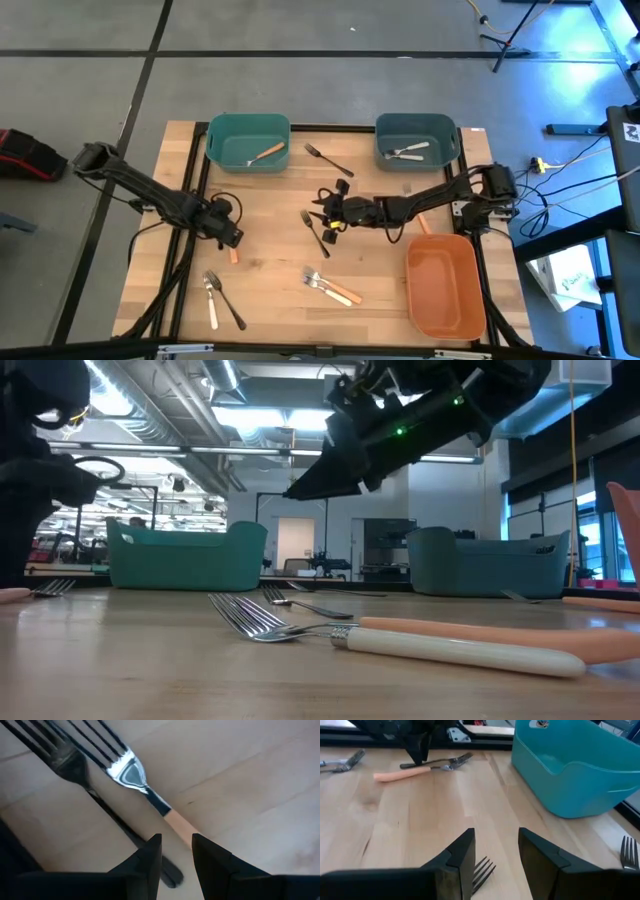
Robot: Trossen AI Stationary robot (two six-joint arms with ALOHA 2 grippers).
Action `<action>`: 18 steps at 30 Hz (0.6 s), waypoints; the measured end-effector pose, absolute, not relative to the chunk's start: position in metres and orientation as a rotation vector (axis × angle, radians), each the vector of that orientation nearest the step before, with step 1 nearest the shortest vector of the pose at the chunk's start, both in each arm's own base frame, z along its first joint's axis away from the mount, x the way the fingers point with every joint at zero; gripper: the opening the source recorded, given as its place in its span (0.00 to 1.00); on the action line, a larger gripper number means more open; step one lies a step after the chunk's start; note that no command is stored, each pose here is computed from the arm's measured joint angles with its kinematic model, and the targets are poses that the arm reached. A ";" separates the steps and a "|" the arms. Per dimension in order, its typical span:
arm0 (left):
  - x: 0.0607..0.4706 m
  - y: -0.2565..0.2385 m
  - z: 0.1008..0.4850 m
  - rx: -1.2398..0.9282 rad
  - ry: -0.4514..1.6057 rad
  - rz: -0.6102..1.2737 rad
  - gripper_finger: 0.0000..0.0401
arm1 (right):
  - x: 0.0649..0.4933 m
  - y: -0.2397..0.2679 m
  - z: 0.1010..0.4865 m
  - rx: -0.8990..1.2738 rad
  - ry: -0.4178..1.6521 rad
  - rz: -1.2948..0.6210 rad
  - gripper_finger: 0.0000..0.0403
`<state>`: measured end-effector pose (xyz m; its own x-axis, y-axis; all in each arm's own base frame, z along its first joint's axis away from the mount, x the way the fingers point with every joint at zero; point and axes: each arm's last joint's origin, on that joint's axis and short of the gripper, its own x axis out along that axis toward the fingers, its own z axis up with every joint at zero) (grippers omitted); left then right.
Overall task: Sort silverware by color (type)
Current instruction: Put the browm fork into the green bin
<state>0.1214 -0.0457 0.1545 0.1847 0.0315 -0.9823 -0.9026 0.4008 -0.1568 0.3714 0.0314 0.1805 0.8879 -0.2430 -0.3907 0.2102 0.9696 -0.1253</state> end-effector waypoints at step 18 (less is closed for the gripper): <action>0.141 -0.053 0.135 -0.840 1.243 0.809 0.26 | 0.374 0.031 0.173 -0.084 0.422 -0.243 0.34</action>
